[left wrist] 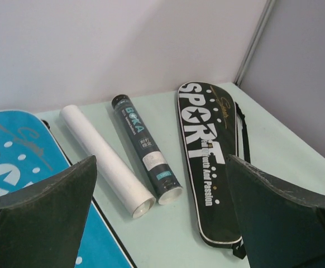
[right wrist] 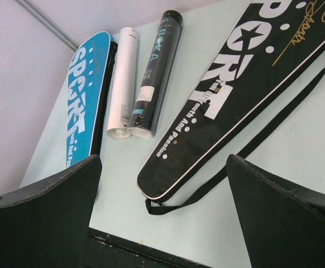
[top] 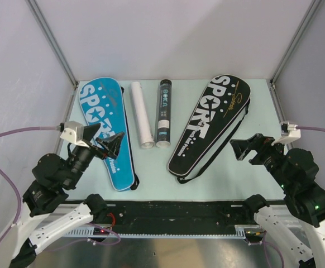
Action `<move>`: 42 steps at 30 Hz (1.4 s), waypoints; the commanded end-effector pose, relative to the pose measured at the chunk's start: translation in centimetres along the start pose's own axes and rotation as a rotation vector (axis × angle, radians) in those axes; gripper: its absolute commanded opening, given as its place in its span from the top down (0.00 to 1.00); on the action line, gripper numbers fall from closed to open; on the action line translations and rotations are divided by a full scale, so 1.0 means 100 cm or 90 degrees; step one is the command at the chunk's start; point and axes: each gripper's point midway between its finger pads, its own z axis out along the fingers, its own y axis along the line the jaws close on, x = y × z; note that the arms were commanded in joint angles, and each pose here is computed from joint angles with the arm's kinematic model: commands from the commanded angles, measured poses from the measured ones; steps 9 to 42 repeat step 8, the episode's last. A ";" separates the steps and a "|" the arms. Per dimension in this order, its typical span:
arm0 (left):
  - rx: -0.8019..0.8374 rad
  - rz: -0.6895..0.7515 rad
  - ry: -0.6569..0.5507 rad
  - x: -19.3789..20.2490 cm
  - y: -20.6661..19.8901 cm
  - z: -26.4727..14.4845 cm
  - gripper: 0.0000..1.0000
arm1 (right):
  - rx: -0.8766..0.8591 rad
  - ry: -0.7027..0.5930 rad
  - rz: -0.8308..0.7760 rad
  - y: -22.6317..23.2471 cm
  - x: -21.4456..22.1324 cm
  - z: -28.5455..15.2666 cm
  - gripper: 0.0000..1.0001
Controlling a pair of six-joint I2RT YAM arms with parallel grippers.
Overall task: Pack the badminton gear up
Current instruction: Reset both arms
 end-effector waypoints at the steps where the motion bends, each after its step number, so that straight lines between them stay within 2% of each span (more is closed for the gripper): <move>1: -0.030 -0.030 0.004 -0.006 0.008 -0.008 0.00 | -0.006 -0.055 0.008 0.006 -0.023 -0.007 0.00; 42: -0.045 -0.030 0.006 -0.009 0.014 -0.012 0.00 | -0.001 -0.059 0.014 0.004 -0.023 -0.010 0.01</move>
